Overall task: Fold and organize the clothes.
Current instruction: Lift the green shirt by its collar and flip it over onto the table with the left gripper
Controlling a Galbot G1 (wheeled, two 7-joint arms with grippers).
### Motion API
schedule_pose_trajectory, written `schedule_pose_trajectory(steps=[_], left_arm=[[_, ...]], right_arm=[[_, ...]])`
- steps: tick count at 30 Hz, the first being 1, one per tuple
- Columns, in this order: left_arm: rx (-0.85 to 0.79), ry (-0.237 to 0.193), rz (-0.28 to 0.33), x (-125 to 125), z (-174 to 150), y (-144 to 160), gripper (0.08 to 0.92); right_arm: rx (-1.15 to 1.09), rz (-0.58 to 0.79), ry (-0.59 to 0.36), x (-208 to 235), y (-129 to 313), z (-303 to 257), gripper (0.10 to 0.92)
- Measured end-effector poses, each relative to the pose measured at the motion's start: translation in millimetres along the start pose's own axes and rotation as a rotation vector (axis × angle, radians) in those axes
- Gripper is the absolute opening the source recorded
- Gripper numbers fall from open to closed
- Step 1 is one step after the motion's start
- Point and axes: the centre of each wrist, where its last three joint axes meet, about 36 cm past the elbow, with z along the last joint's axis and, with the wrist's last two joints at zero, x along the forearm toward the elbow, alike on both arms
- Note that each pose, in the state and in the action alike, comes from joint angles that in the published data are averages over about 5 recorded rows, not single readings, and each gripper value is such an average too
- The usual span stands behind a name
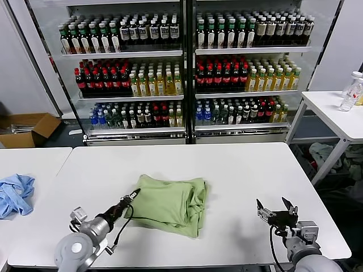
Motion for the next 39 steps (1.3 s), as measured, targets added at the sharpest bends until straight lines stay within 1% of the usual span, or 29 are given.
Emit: schedule_pose_trajectory(steps=[4,8,12,14,16,19,22,25,28,33,36,39], left_arm=[[-0.02,-0.075,-0.032,24.7,-29.1,6.2,0.087],[-0.08,-0.168,-0.09,58.6,-71.0,13.1,0.087],[-0.166,-0.251,-0.142,90.8,-109.1,7.0,0.087],[-0.214,-0.28,-0.158,100.6,-118.7,-2.1,0.087],[-0.263,-0.302,-0.168,104.7,-120.9,-12.9,0.087],[-0.329,-0.32,-0.181,99.2,-111.6,-28.0,0.087],[-0.375,-0.311,-0.189,80.3,-88.2,-39.7,0.087],[-0.391,-0.278,-0.177,54.1,-56.2,-52.1,0.087],[-0.378,-0.238,-0.142,26.2,-22.8,-68.4,0.087],[-0.318,-0.169,-0.059,-21.6,28.4,-100.1,0.087],[-0.285,-0.128,-0.017,-50.3,54.4,-117.8,0.087],[-0.277,-0.089,0.009,-76.1,76.6,-131.8,0.087]], right_arm=[[-0.006,-0.003,-0.006,-0.8,0.8,-0.1,0.823],[-0.013,-0.013,-0.013,-1.8,3.7,0.1,0.823],[-0.016,-0.029,-0.023,-0.9,7.8,-1.3,0.823],[-0.018,-0.035,-0.029,0.3,11.0,-2.5,0.823],[-0.018,-0.04,-0.035,2.0,14.1,-3.7,0.823],[-0.013,-0.045,-0.046,5.4,17.4,-5.4,0.823],[-0.008,-0.048,-0.06,9.1,19.8,-7.9,0.823],[-0.005,-0.05,-0.075,12.7,21.6,-11.1,0.823],[-0.003,-0.05,-0.09,14.8,22.7,-13.5,0.823],[-0.003,-0.051,-0.104,15.8,22.8,-14.6,0.823],[-0.002,-0.053,-0.11,15.7,22.6,-15.4,0.823],[0.001,-0.059,-0.116,14.9,22.8,-17.0,0.823]])
